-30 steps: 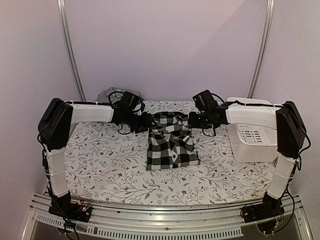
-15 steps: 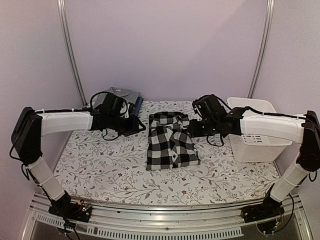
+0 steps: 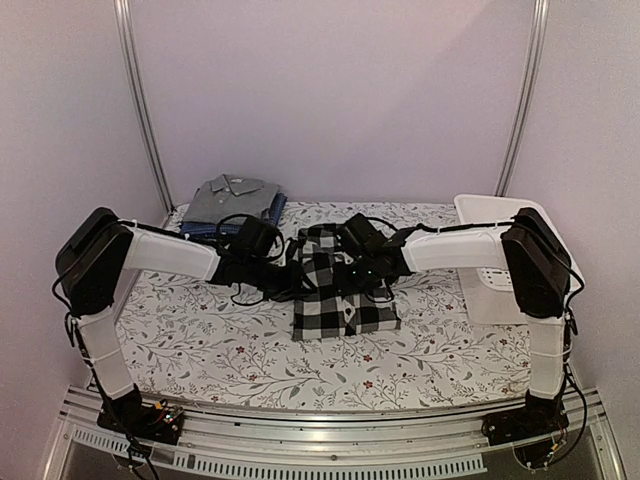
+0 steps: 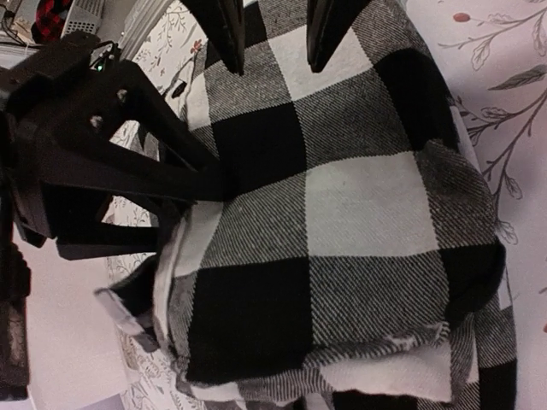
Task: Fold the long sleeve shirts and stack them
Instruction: Smooth out the 2/3-rectangle-folded shirt at the center of the board.
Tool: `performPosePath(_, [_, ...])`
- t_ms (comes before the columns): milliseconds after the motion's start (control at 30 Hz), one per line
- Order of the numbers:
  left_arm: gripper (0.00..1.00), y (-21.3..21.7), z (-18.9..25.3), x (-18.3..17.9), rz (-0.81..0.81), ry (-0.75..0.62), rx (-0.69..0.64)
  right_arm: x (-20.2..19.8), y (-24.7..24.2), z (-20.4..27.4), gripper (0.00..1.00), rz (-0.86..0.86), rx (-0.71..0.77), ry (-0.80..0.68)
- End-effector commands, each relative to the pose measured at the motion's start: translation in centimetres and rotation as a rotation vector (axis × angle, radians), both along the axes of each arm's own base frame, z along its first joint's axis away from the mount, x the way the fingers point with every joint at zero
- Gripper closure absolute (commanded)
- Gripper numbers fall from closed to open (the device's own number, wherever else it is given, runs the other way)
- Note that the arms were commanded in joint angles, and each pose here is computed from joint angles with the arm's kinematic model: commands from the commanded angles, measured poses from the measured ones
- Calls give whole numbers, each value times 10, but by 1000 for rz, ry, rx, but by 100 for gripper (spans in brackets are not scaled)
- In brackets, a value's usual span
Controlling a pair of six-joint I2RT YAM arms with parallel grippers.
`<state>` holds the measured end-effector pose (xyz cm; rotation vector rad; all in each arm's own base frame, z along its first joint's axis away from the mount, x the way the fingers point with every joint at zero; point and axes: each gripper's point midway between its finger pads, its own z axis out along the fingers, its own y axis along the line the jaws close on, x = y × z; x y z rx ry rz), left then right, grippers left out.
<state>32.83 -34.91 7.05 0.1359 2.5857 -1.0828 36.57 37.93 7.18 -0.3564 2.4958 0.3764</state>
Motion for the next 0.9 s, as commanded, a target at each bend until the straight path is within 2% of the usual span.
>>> performPosePath(0, [75, -11, 1, 4, -10, 2, -47, 4, -16, -41, 54, -50, -56, 98])
performPosePath(100, [75, -10, -9, 0, -11, 23, -34, 6, -17, -38, 45, -41, -59, 93])
performPosePath(333, [74, -4, -14, -2, 3, 33, -5, 15, -31, 36, 26, -58, -18, -23])
performPosePath(400, [74, -6, -7, 0, -2, 22, -16, 17, -35, 60, 30, -61, 22, -50])
performPosePath(467, [74, -10, 1, 5, -1, 2, -25, 14, -31, 71, 40, -36, 42, -54])
performPosePath(633, [74, -22, 17, 35, 3, -56, -42, -3, -15, 60, 63, 7, 21, -29])
performPosePath(700, [74, -24, 9, 47, 3, -45, -14, -10, -13, 47, 66, 5, 6, 1])
performPosePath(867, [77, -30, -23, 72, 15, 21, 21, -27, -6, 26, 67, 13, -8, 36])
